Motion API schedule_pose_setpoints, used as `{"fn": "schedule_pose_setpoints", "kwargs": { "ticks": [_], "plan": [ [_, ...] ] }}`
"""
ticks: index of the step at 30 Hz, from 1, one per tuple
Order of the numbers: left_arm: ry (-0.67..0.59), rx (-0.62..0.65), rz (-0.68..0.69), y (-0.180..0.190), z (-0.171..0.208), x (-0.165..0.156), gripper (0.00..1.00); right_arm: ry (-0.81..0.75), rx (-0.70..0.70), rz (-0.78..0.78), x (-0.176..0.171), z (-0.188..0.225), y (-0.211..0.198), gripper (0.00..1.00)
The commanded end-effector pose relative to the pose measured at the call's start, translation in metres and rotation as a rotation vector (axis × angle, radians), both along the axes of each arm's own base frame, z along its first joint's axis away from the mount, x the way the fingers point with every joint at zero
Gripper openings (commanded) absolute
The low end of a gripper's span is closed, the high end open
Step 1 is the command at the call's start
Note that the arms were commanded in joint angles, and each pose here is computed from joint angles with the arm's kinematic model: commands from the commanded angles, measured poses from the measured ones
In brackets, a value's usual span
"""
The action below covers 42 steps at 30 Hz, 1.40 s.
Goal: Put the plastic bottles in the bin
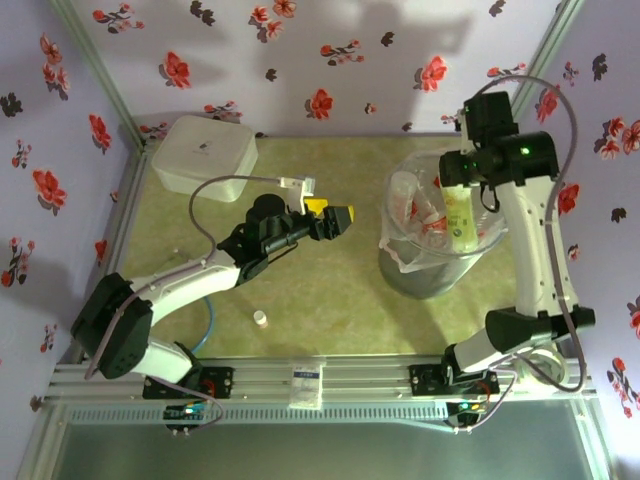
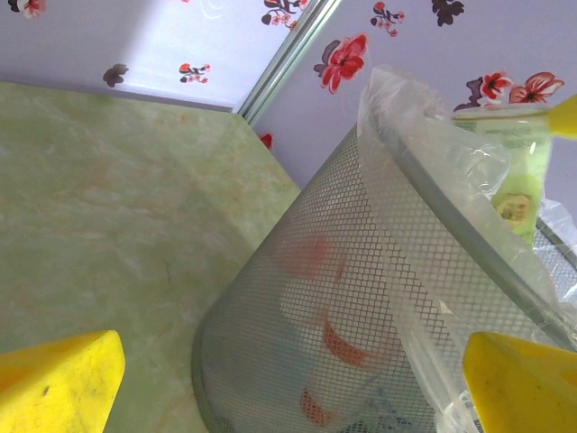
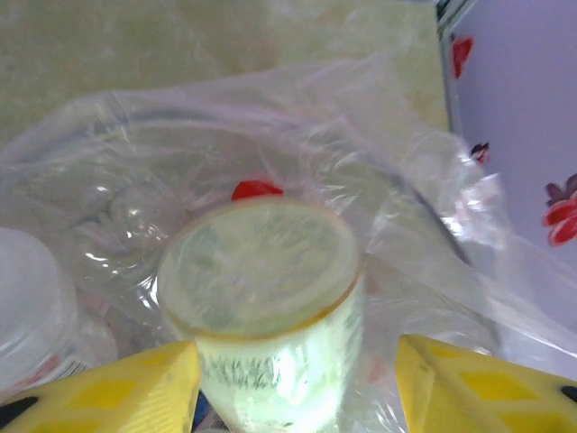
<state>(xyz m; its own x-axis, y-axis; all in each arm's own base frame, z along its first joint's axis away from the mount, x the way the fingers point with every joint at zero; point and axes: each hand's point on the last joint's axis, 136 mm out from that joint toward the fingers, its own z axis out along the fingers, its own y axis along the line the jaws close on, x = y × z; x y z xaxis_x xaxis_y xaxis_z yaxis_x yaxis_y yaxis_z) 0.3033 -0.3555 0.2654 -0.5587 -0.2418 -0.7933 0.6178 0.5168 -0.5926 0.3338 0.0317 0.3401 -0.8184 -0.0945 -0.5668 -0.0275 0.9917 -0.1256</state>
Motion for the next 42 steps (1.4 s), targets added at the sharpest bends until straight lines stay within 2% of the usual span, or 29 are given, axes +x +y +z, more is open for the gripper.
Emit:
{"fn": "schedule_pose_setpoints", "kwargs": {
  "ticks": [1, 10, 13, 16, 22, 27, 35, 42],
  "plan": [
    [-0.005, -0.013, 0.009, 0.002, 0.001, 0.000, 0.97, 0.034, 0.056, 0.000, 0.017, -0.028, 0.011, 0.55],
    [0.003, -0.013, 0.022, 0.007, -0.004, 0.002, 0.97, 0.116, 0.068, -0.019, 0.025, -0.072, 0.015, 0.53],
    [0.004, -0.013, 0.025, 0.009, -0.005, 0.002, 0.97, 0.102, 0.070, -0.023, 0.026, -0.067, 0.015, 0.53],
    [0.008, -0.011, 0.030, 0.010, -0.007, 0.003, 0.97, 0.039, 0.087, -0.027, 0.026, -0.041, 0.014, 0.55],
    [0.003, -0.018, 0.040, 0.015, -0.005, 0.005, 0.97, -0.166, 0.069, -0.137, 0.015, 0.024, -0.011, 0.78],
    [0.000, -0.013, 0.071, 0.031, -0.003, 0.009, 0.98, -0.235, 0.097, -0.310, -0.013, 0.042, -0.058, 0.97],
    [0.011, 0.050, 0.155, 0.072, -0.008, 0.022, 1.00, -0.217, 0.326, -0.462, -0.051, 0.011, -0.089, 1.00],
    [0.017, 0.148, 0.214, 0.115, -0.014, 0.016, 1.00, -0.232, 0.536, -0.435, -0.039, -0.015, -0.082, 0.99]
  ]
}}
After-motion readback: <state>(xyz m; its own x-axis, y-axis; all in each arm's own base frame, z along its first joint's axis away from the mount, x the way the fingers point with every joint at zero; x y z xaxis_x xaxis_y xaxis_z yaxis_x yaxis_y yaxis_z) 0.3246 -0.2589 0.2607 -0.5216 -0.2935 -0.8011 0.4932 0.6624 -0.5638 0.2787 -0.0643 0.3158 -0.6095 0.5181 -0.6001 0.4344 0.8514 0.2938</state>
